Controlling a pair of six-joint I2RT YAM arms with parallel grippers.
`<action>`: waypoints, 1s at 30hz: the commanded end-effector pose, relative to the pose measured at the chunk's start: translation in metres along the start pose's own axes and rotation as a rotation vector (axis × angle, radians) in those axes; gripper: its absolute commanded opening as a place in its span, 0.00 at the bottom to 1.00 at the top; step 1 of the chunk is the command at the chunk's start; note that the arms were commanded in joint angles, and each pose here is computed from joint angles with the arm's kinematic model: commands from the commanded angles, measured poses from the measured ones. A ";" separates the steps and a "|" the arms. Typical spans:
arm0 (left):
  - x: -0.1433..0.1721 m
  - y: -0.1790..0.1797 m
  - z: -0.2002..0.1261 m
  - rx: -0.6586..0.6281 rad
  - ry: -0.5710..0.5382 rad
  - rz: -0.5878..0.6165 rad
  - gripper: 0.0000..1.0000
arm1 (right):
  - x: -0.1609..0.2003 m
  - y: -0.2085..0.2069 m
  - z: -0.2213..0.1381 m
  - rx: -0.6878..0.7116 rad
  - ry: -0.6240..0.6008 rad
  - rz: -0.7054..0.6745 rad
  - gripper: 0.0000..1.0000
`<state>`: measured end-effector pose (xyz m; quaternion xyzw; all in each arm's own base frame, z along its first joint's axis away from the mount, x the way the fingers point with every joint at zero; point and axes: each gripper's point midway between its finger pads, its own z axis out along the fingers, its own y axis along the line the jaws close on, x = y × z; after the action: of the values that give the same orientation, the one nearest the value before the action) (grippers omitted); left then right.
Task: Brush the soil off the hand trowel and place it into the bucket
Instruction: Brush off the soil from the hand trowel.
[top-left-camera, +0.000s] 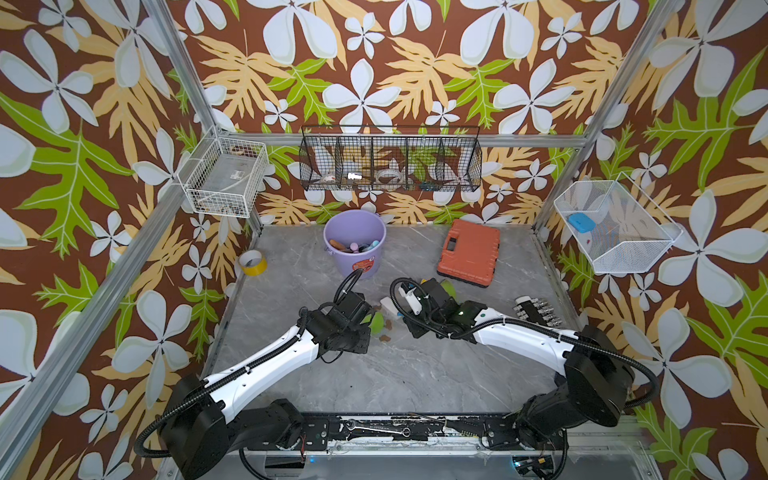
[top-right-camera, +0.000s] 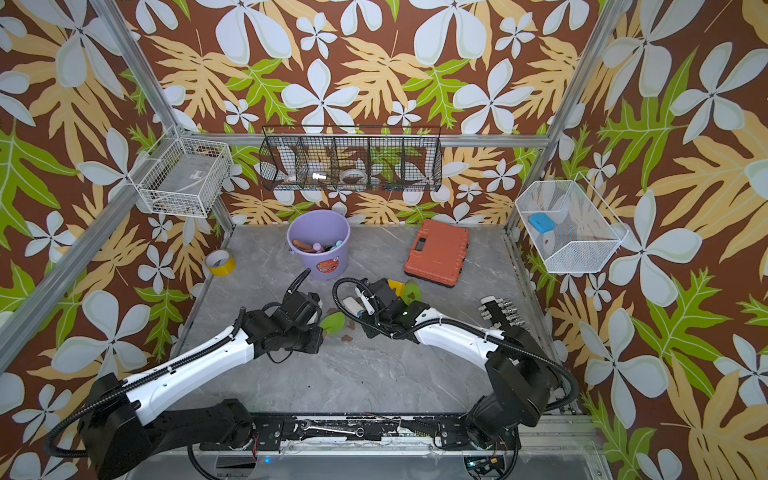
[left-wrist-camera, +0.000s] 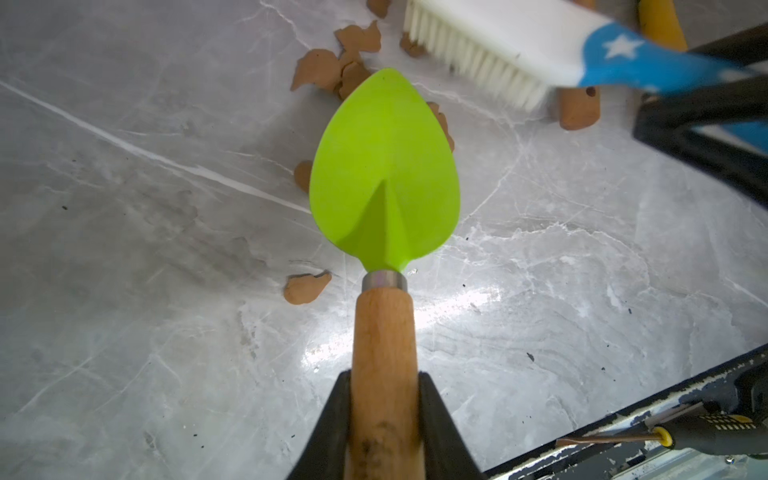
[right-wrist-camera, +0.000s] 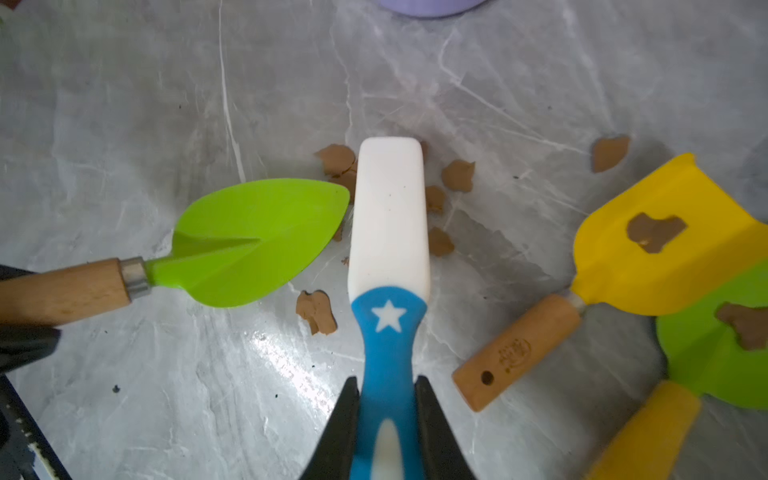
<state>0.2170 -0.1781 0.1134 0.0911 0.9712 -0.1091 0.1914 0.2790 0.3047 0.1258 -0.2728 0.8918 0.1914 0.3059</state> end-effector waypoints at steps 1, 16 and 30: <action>-0.002 0.003 -0.001 -0.015 -0.014 -0.013 0.00 | -0.017 0.046 -0.015 -0.130 -0.076 -0.057 0.00; -0.001 0.003 -0.003 -0.008 -0.019 -0.024 0.00 | -0.019 0.015 -0.006 -0.068 -0.018 -0.030 0.00; -0.002 0.002 -0.008 0.007 -0.035 -0.023 0.00 | -0.012 -0.014 0.008 0.103 0.032 -0.007 0.00</action>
<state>0.2145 -0.1752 0.1180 0.0801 0.9697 -0.1162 0.1997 0.2777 0.3216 0.1117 -0.3043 0.8983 0.1792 0.2614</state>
